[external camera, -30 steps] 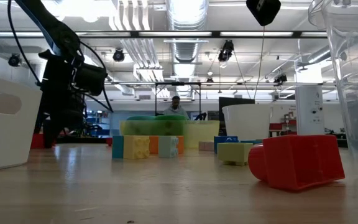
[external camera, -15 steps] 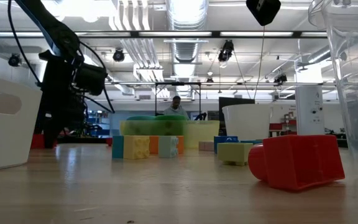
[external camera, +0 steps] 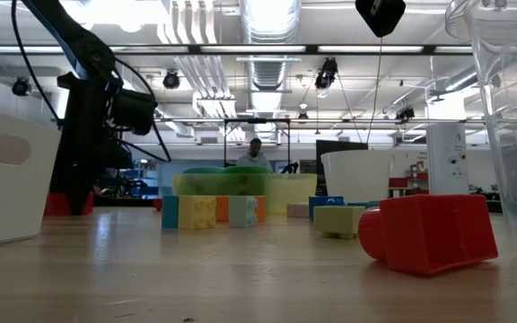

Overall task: Pick & Place Toys
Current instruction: Put the top red game piece into the white bin

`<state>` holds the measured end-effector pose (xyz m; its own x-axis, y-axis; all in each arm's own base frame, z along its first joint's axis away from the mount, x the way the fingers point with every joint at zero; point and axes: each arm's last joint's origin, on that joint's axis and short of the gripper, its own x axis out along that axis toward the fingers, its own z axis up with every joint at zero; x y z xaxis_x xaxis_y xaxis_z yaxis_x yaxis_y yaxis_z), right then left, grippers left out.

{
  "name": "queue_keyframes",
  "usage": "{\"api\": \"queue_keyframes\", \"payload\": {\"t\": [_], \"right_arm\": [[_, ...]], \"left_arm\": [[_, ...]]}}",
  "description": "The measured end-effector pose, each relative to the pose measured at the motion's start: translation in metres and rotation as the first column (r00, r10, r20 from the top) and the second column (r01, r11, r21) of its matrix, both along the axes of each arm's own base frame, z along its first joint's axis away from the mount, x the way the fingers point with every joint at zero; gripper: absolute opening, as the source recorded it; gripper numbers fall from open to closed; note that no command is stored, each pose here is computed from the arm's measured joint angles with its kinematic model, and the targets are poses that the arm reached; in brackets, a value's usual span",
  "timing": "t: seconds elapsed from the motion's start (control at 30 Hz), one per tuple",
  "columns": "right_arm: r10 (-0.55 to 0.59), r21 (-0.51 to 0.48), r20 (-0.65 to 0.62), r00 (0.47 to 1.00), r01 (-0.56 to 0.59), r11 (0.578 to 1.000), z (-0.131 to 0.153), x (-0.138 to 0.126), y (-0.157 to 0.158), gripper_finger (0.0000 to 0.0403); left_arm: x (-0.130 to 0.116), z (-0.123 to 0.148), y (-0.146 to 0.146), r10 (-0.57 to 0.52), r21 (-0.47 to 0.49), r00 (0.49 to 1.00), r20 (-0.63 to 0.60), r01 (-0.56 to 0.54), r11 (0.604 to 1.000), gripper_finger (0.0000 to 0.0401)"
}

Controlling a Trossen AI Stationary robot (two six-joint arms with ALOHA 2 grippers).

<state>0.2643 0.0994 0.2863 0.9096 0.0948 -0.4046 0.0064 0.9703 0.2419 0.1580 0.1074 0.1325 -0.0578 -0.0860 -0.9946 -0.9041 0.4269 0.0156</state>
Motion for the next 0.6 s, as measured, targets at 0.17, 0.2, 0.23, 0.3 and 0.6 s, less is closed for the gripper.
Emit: {"api": "queue_keyframes", "payload": {"t": [0.17,0.2,0.23,0.3,0.6], "right_arm": [[0.0,0.0,0.0,1.0,0.0,1.0,0.0,0.0,0.0,0.0009],[0.0,0.0,0.0,1.0,0.0,1.0,0.0,0.0,0.0,0.0009],[0.0,0.0,0.0,1.0,0.0,1.0,0.0,0.0,0.0,0.0009],[0.0,0.0,0.0,1.0,0.0,1.0,0.0,0.0,0.0,0.0009],[0.001,-0.003,0.0,1.0,-0.001,1.0,0.0,0.0,0.0,0.0009]], "left_arm": [[0.0,0.001,0.0,-0.003,0.008,1.0,0.01,0.003,1.0,0.0145],[0.0,0.002,0.0,-0.004,0.012,1.0,0.015,0.004,1.0,0.0145],[0.0,0.004,0.0,-0.004,0.016,1.0,0.021,0.004,1.0,0.0145],[0.001,0.008,0.0,-0.006,0.029,0.999,0.042,0.005,1.0,0.0145],[0.016,0.04,-0.011,-0.082,0.082,0.989,0.127,0.072,0.994,0.0145]]}}
